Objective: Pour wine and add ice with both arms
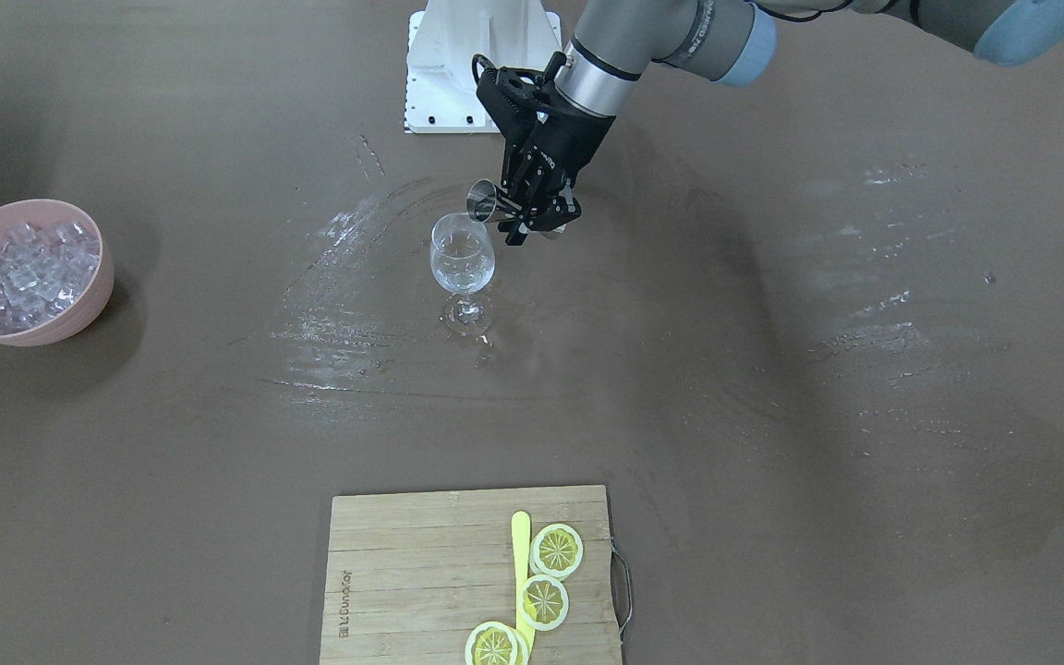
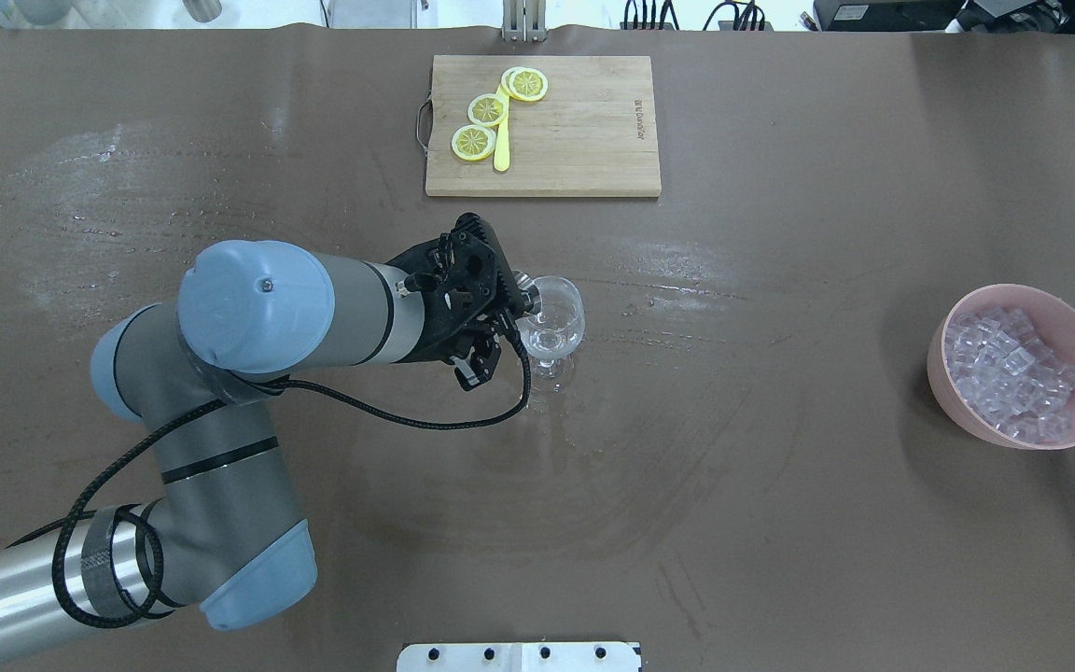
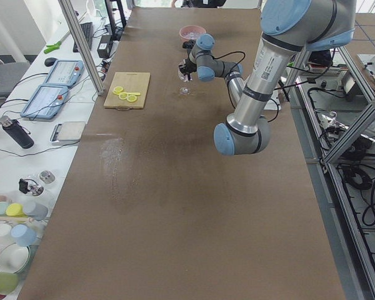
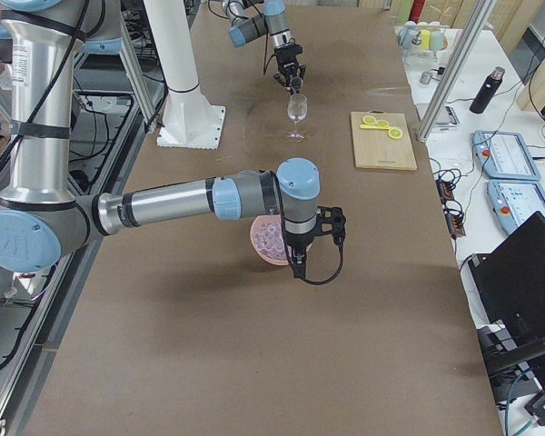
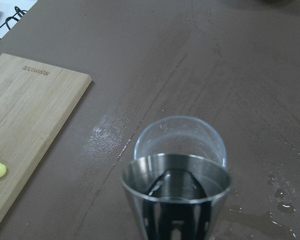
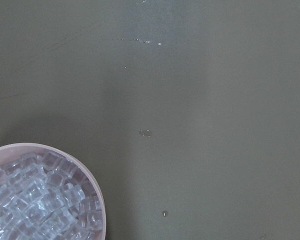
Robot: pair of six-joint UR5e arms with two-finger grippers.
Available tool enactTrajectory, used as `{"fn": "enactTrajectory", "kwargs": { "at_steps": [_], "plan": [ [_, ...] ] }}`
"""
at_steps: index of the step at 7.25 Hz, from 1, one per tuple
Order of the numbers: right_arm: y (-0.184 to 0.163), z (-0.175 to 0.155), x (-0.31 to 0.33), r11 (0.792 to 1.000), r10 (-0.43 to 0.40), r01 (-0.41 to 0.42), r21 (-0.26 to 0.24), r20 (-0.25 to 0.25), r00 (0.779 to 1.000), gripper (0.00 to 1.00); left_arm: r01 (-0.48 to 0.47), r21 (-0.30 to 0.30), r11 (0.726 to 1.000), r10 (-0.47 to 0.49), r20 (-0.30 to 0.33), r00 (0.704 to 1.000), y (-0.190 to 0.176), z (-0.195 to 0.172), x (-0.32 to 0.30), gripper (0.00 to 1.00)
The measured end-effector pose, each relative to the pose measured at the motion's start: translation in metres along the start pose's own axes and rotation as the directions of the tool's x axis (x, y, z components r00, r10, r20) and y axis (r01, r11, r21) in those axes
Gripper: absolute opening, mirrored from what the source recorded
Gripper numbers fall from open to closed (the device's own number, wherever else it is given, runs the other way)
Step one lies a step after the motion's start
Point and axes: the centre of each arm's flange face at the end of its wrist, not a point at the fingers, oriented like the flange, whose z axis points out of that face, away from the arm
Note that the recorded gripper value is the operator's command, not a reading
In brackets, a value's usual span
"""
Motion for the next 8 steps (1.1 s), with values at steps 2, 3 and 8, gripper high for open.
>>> {"fn": "enactTrajectory", "kwargs": {
  "at_steps": [2,3,8],
  "plan": [
    [0.000,0.000,0.000,1.000,0.001,-0.001,-0.001,0.000,1.000,1.00,-0.025,-0.031,0.999,0.025,0.005,1.000,-0.007,0.001,0.001,0.00],
    [0.000,0.000,0.000,1.000,0.001,-0.001,-0.001,0.000,1.000,1.00,-0.030,-0.049,0.998,0.030,0.009,1.000,-0.013,0.000,0.002,0.00],
    [0.000,0.000,0.000,1.000,0.001,-0.001,0.000,0.001,1.000,1.00,-0.052,-0.124,0.991,0.057,0.036,0.998,-0.027,-0.002,0.001,0.00]
  ]
}}
